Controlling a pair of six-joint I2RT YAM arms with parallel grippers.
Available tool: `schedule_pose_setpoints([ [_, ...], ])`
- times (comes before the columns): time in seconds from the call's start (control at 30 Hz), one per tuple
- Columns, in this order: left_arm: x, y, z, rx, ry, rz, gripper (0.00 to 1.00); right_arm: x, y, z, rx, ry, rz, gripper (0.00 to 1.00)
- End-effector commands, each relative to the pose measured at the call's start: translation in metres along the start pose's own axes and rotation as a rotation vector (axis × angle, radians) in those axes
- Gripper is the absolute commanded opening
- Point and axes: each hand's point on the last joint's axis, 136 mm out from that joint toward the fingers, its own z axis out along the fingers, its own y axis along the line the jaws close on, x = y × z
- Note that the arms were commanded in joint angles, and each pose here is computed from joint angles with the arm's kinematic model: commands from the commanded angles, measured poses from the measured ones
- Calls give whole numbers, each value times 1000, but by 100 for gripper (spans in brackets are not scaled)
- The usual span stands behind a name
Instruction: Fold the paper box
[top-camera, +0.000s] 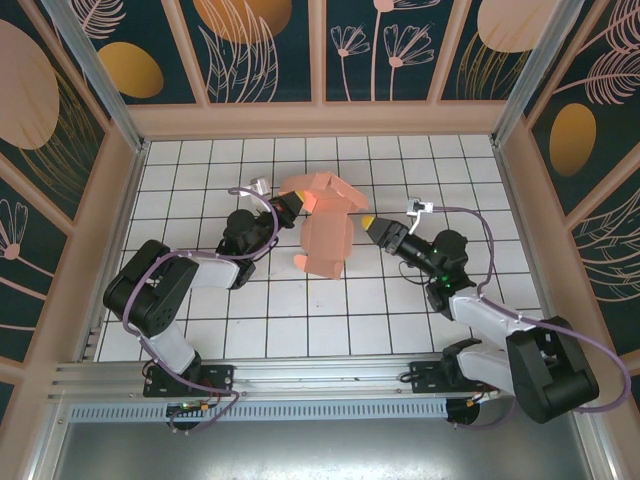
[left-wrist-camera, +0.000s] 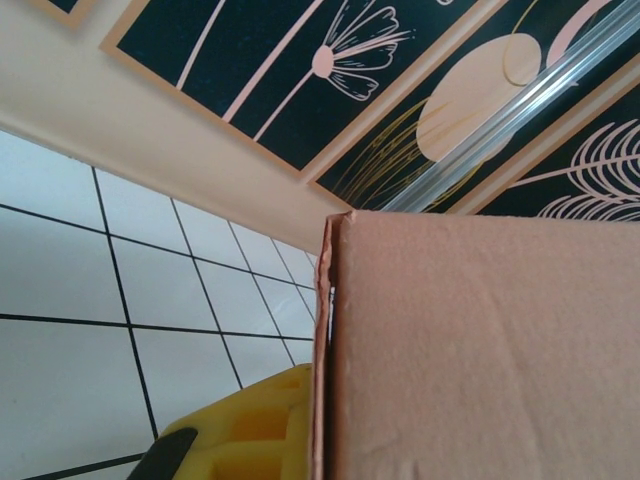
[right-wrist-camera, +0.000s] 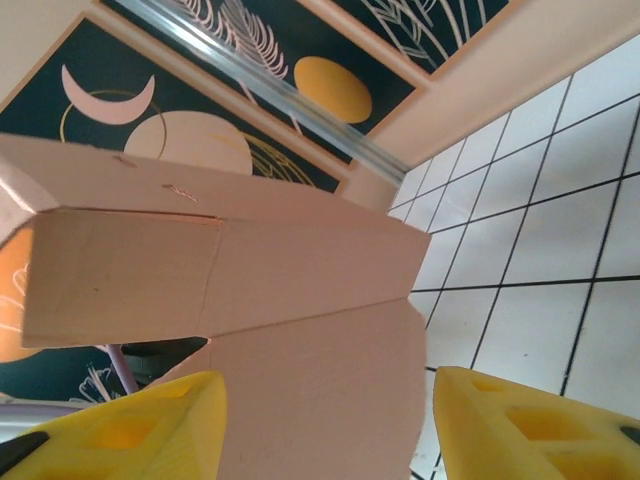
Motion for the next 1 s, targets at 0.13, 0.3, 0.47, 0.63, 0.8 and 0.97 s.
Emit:
schedule_pose_setpoints([
  [0.13,-15,-19,2,83,-42,-6,0,-6,45,21,-139,12,-63,57],
  [0.3,-14,-19,1,82,-42,2,0,-10,51,23,-164,-8,-41,57],
  [0.47,-6,-9,4,65,-21,0,0,-13,49,29,-159,-8,-26,56],
  [0.63,-6,-9,4,63,-25,-6,0,-19,50,22,-181,-48,-12,56],
  [0.8,-3,-7,5,57,-13,0,0,-27,37,12,-159,-96,36,56],
  [0.97,-2,-6,6,57,-8,-1,0,-24,41,20,-175,-56,39,55],
])
